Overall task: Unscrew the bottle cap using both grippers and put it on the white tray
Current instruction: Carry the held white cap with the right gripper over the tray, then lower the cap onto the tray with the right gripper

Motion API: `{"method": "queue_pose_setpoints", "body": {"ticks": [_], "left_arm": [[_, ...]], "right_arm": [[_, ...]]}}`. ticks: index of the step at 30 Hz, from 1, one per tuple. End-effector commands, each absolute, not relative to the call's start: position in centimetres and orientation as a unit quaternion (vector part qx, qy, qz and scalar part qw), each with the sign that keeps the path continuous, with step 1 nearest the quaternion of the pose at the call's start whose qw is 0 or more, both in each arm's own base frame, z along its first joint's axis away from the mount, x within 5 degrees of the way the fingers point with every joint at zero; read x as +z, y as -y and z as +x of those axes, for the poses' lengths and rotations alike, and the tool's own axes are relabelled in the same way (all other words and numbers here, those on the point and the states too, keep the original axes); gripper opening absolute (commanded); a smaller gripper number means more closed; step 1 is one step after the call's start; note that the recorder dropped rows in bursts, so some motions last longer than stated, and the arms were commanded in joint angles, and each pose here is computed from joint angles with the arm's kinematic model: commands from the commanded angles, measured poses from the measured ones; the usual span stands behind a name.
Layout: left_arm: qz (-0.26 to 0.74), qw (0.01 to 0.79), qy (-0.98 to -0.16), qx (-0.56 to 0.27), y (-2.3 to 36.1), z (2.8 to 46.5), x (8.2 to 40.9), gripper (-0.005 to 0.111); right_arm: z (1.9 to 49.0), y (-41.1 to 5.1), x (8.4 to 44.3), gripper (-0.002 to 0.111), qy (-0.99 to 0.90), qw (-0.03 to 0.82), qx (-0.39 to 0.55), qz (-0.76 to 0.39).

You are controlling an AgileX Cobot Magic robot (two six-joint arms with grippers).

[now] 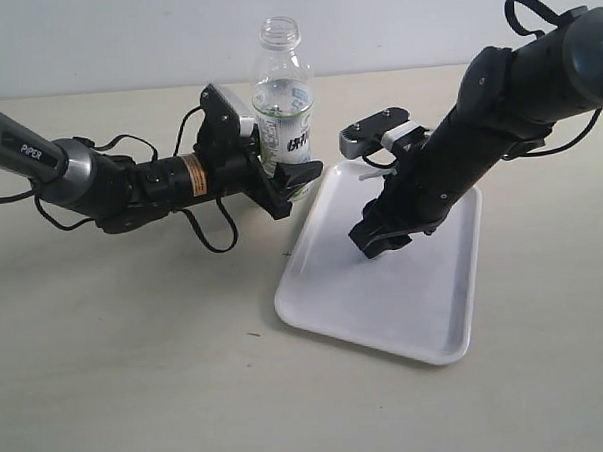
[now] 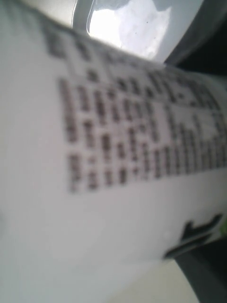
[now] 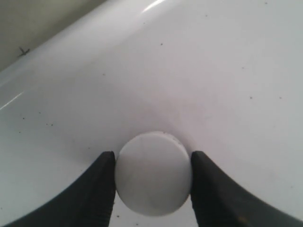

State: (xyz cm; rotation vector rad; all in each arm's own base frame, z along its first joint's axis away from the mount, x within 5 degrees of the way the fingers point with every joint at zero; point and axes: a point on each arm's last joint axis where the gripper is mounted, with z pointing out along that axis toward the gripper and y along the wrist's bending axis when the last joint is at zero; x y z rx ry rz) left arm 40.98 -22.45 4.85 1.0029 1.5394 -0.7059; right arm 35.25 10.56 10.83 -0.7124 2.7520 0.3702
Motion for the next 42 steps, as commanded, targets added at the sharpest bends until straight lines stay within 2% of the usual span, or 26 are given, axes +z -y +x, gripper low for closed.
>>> {"method": "queue_pose_setpoints", "body": {"ticks": [1,42], "left_arm": [[0.412,0.569,-0.639,-0.312,22.54,41.07,5.74,0.000],[0.411,0.570,-0.639,-0.312,22.54,41.08,5.77,0.000]], "right_arm": [[35.07,-10.32,10.17,0.000,-0.953,0.125,0.127,-0.244],[35.05,-10.33,10.17,0.000,-0.953,0.124,0.128,-0.244]]}}
